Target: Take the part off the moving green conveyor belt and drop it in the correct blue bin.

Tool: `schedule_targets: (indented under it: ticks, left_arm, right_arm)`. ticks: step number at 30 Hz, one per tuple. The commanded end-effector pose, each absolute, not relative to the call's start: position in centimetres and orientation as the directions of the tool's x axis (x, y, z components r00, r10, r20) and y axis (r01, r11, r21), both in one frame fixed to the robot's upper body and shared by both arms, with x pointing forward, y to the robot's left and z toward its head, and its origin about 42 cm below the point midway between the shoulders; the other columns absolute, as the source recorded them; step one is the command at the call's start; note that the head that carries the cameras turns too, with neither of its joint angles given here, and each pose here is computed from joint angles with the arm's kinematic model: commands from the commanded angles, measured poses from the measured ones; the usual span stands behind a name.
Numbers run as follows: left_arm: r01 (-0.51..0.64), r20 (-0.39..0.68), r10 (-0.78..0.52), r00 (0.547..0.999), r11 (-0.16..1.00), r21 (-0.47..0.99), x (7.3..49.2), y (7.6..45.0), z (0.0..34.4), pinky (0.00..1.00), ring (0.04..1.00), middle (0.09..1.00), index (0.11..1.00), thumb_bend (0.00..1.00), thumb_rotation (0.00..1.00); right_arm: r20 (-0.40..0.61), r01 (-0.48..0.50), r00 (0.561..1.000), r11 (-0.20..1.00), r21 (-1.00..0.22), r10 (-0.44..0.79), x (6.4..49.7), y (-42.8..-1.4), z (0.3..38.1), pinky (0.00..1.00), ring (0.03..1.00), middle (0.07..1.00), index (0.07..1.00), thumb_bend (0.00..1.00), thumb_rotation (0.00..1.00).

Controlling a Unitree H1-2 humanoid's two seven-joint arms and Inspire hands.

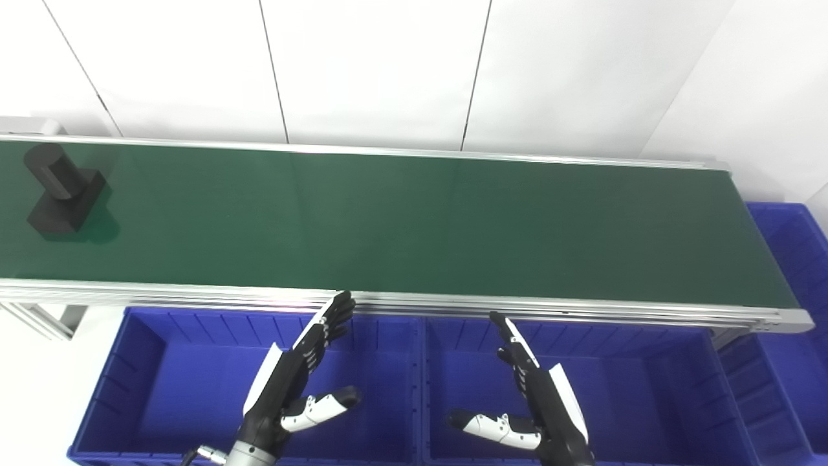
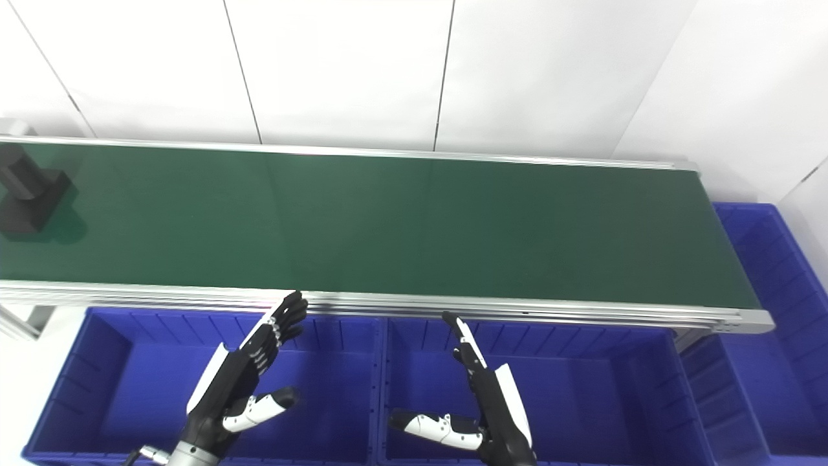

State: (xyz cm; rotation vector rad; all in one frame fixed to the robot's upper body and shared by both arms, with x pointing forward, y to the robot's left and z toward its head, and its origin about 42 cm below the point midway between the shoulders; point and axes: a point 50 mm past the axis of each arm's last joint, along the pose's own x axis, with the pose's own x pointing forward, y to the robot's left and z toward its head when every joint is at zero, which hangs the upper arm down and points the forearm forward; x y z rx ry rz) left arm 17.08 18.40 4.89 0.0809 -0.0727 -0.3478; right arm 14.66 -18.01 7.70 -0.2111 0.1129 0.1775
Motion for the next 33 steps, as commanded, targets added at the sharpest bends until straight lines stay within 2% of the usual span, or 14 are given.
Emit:
schedule_targets:
  ticks: [1,2,3,4,5,6,7,9,11,16,28,33]
  left_arm:
    - [0.35,0.083,-0.355,0.931,0.934,0.076,17.0,17.8,5.5,0.92,0.956,0.957,0.946,0.85,0.78]
    - [0.353,0.071,-0.357,0.931,0.933,0.067,16.8,17.8,5.4,0.94,0.969,0.97,0.952,0.83,0.87]
    - [0.351,0.06,-0.355,0.933,0.934,0.059,16.6,17.8,5.2,0.94,0.972,0.972,0.953,0.83,0.88]
    - [0.35,0.052,-0.353,0.934,0.935,0.054,16.5,17.7,5.1,0.95,0.977,0.975,0.955,0.83,0.92]
    - [0.348,0.051,-0.35,0.935,0.936,0.056,16.5,17.7,4.9,0.96,0.98,0.976,0.956,0.84,0.94]
    - [0.346,0.051,-0.349,0.936,0.936,0.059,16.5,17.7,4.7,0.97,0.987,0.978,0.957,0.87,0.98]
    - [0.346,0.054,-0.349,0.936,0.936,0.063,16.5,17.6,4.6,0.98,0.989,0.978,0.958,0.88,0.99]
    - [0.343,0.057,-0.346,0.936,0.937,0.069,16.6,17.5,4.2,1.0,0.998,0.981,0.96,0.9,1.0]
    - [0.335,0.057,-0.339,0.939,0.939,0.079,16.8,17.4,3.9,1.0,1.0,0.984,0.959,0.88,1.0]
    - [0.325,0.05,-0.33,0.943,0.942,0.081,17.0,17.2,3.4,1.0,1.0,0.988,0.965,0.85,1.0]
    - [0.301,0.047,-0.306,0.951,0.949,0.094,17.5,16.8,2.7,0.99,0.991,0.974,0.952,0.82,1.0]
    - [0.294,0.05,-0.299,0.953,0.952,0.087,17.6,16.4,2.5,0.99,0.993,0.974,0.957,0.84,1.0]
  right_arm:
    - [-0.086,-0.17,0.984,0.969,-0.178,0.157,14.8,-18.0,7.9,0.97,1.0,0.994,0.964,0.94,0.44]
    - [-0.089,-0.168,0.984,0.968,-0.184,0.154,14.7,-18.0,7.7,0.96,0.997,0.993,0.967,0.94,0.57]
    - [-0.095,-0.165,0.984,0.967,-0.195,0.149,14.7,-18.0,7.5,0.96,0.996,0.993,0.967,0.94,0.6]
    - [-0.1,-0.163,0.984,0.966,-0.203,0.145,14.7,-18.0,7.4,0.95,0.993,0.991,0.967,0.94,0.69]
    - [-0.109,-0.151,0.985,0.97,-0.188,0.133,14.7,-18.1,7.2,0.94,0.991,0.989,0.968,0.95,0.73]
    - [-0.114,-0.143,0.986,0.974,-0.175,0.124,14.6,-18.1,7.1,0.95,0.996,0.984,0.961,0.93,0.88]
    - [-0.111,-0.139,0.986,0.979,-0.151,0.123,14.7,-18.1,6.9,0.96,0.997,0.982,0.959,0.92,0.92]
    - [-0.103,-0.135,0.987,0.985,-0.11,0.124,14.7,-18.1,6.4,0.98,1.0,0.984,0.96,0.83,0.98]
    - [-0.1,-0.129,0.988,0.988,-0.089,0.12,14.8,-18.0,6.0,1.0,0.999,0.984,0.951,0.75,1.0]
    - [-0.088,-0.127,0.989,0.988,-0.086,0.12,15.1,-17.9,5.3,0.99,0.992,0.981,0.949,0.69,1.0]
    - [-0.087,-0.135,0.988,0.984,-0.113,0.125,15.5,-18.4,4.4,0.98,0.985,0.978,0.944,0.69,1.0]
    - [-0.076,-0.131,0.99,0.984,-0.118,0.122,15.5,-18.6,4.0,0.97,0.983,0.975,0.942,0.7,1.0]
